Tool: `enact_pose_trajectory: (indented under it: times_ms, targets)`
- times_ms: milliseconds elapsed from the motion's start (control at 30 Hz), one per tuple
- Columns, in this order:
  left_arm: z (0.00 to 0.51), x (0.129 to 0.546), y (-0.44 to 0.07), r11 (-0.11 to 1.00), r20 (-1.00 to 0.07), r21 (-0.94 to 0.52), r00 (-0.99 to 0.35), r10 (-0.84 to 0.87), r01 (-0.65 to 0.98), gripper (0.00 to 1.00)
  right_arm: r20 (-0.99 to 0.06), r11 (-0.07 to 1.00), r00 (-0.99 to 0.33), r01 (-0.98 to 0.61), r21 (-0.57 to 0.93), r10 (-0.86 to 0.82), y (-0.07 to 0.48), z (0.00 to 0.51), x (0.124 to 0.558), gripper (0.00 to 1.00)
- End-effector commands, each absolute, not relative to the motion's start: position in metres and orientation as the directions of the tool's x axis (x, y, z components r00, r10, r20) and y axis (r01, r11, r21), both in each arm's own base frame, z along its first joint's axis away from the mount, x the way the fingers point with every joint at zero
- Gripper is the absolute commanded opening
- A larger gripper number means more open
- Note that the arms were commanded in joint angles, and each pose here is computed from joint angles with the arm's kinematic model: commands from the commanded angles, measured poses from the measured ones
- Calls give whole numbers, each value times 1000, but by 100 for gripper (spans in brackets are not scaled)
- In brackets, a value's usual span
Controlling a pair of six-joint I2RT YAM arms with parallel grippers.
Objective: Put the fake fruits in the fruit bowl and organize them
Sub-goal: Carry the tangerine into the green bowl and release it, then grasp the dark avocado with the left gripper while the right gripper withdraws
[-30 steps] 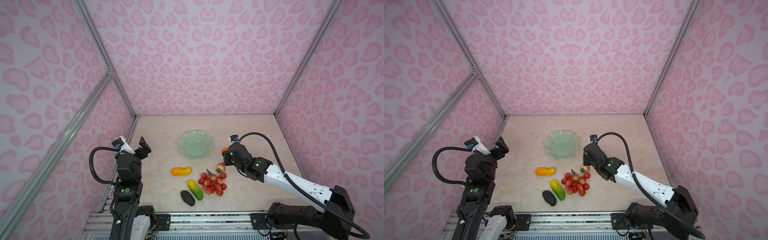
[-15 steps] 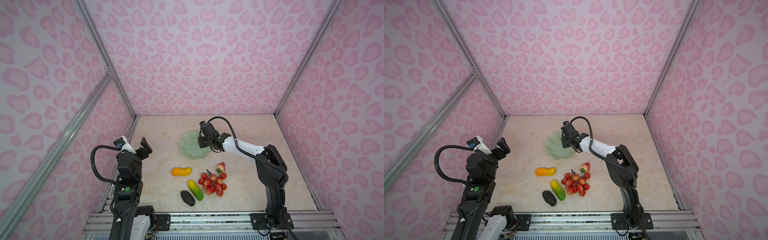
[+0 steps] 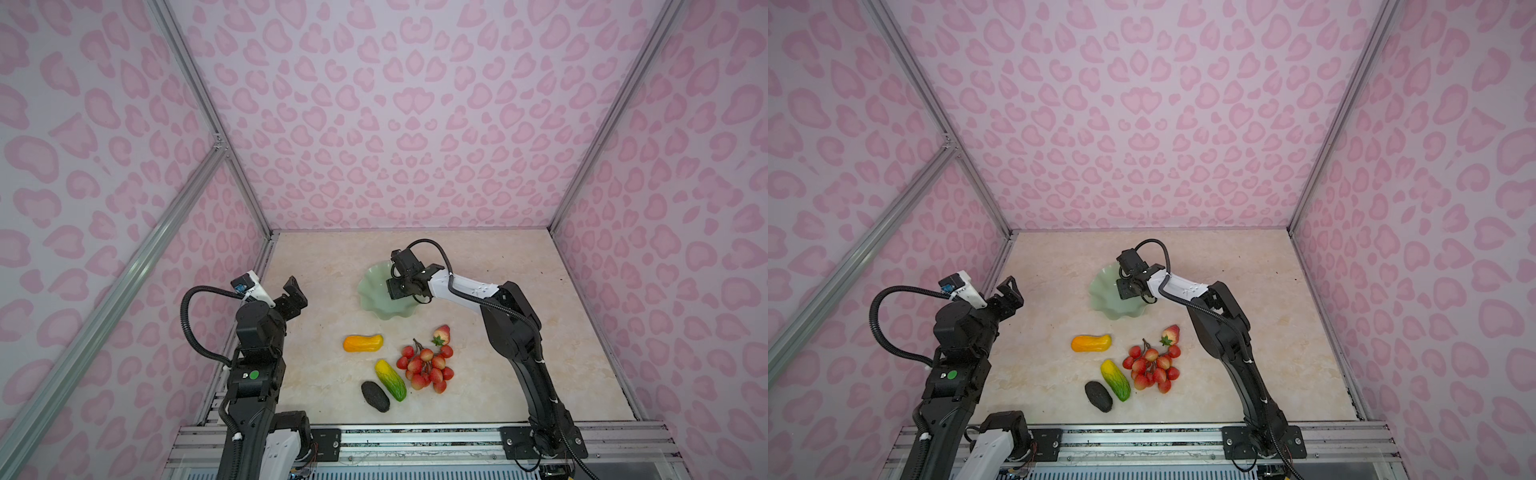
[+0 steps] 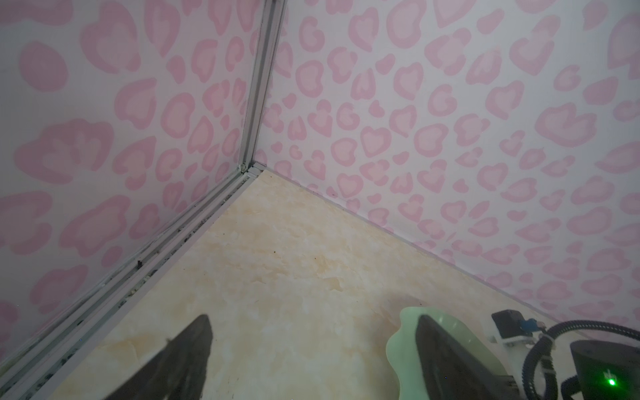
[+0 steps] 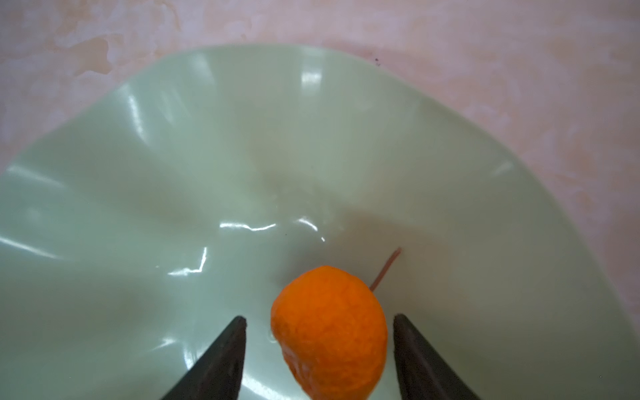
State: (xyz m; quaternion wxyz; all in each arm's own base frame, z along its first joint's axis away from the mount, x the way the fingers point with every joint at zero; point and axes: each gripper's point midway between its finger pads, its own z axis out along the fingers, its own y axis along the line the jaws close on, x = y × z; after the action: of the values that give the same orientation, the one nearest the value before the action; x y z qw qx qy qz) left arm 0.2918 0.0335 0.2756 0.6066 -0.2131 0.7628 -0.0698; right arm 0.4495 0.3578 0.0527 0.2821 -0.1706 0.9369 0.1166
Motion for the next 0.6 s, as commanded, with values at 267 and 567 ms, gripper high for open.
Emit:
enact_pose_trajectory:
  times_ms: [267,567]
  targets:
    - [153,231,-58,807,-511,-549,-677,-530,-218,79,-800,924,-599,-325,200,-38,311,195,437,90]
    - [87,165,-106,801,-312,-545,-827,-468,-248,77,-860,949,-500,-211,235,102,234,230,404,99]
